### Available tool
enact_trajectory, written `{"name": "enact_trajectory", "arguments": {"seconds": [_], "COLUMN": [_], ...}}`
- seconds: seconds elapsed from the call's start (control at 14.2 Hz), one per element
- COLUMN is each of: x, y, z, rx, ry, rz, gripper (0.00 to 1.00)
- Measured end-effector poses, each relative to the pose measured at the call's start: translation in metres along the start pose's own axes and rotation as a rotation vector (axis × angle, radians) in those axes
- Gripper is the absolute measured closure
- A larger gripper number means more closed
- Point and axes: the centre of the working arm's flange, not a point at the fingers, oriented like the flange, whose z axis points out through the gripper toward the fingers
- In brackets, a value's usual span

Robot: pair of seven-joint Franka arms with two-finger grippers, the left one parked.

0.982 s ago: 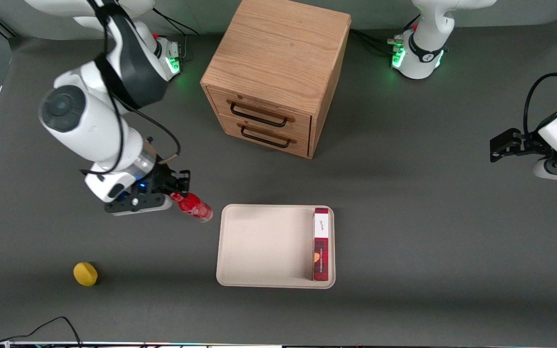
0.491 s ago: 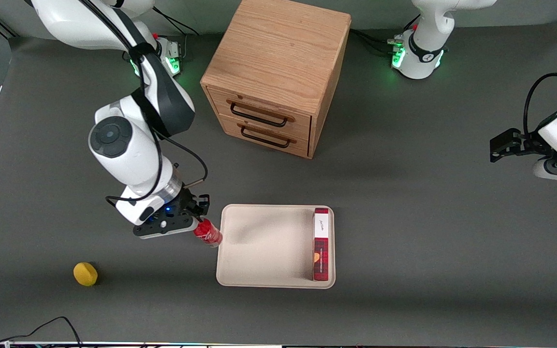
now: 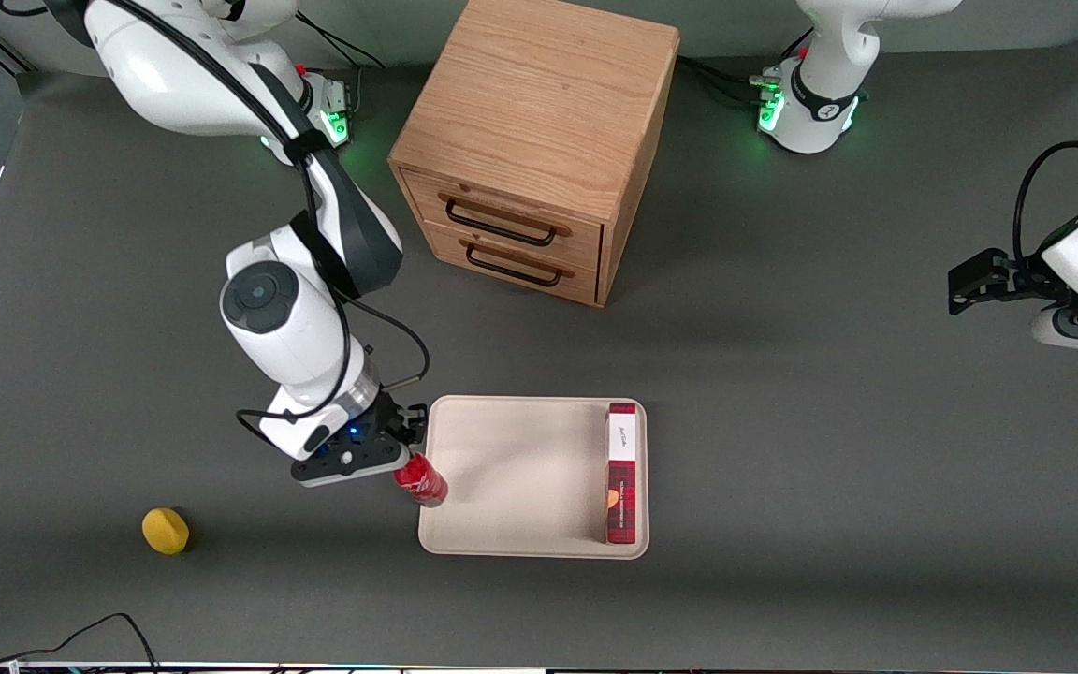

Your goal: Place coke bottle on tray

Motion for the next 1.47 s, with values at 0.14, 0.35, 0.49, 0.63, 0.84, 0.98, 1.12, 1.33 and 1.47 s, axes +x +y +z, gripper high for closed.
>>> {"name": "enact_trajectory", "arguments": {"seconds": [0.14, 0.35, 0.49, 0.63, 0.84, 0.98, 1.12, 1.33, 1.47], "x": [0.009, 0.016, 0.013, 0.011, 0.010, 0.012, 0.014, 0.021, 0.024], "y": [-0.002, -0.006, -0.012, -0.017, -0.017, -0.017, -0.017, -0.007, 0.012], "z": [0.013, 0.032, 0.045, 0.055, 0.063, 0.061, 0.057, 0.037, -0.002], "rx": [0.006, 0.018, 0.022, 0.026, 0.025, 0.027, 0.029, 0.046, 0.061], "ry": [0.010, 0.034, 0.034, 0.034, 0.030, 0.037, 0.044, 0.024, -0.058], "rz": [0.003, 0.003, -0.002, -0.001, 0.019, 0.030, 0.063, 0.142, 0.200], "gripper": [0.69, 0.69, 0.69, 0.69, 0.69, 0.55, 0.34, 0.02, 0.00]}}
